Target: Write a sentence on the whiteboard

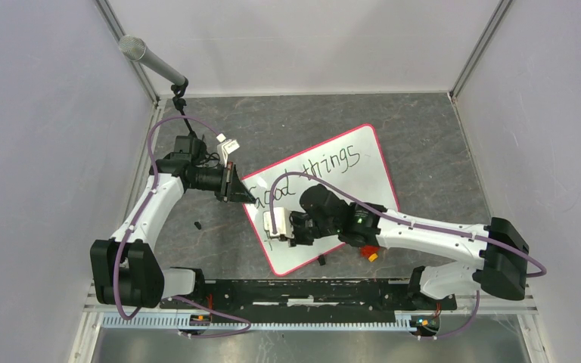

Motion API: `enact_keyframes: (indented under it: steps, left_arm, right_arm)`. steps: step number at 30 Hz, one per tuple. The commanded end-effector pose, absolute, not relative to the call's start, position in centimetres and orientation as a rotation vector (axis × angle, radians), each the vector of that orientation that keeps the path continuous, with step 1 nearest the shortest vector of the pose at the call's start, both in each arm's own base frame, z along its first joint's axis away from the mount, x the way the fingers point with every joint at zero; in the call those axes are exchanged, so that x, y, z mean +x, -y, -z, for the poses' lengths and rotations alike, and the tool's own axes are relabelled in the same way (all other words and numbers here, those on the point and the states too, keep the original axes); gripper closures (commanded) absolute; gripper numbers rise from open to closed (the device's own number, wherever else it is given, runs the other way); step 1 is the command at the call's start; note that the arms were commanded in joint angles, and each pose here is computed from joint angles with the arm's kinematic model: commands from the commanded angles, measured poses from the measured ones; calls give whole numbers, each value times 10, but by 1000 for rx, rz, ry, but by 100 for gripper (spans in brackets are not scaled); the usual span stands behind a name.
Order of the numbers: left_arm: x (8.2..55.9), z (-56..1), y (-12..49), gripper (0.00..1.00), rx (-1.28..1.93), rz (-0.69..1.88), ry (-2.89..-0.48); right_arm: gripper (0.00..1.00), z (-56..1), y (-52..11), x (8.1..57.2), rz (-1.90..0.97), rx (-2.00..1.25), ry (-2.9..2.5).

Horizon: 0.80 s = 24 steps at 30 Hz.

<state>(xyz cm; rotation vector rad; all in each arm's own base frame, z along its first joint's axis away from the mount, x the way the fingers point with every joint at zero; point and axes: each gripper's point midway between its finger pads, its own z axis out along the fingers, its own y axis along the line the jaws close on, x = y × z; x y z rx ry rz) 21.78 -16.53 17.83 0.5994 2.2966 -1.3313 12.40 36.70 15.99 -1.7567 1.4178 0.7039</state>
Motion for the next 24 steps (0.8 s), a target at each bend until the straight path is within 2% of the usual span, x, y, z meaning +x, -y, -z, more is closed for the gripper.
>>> enact_keyframes:
  steps: [1,24]
  left_arm:
    - [232,-180,160,98,634,1208,-2263]
    - [232,-179,159,98,643,1195,-2267]
  right_arm:
    - [100,-187,-377,136,-666,-1691,-1375]
    - [100,-160,-361,159,-528,-1685,-1453]
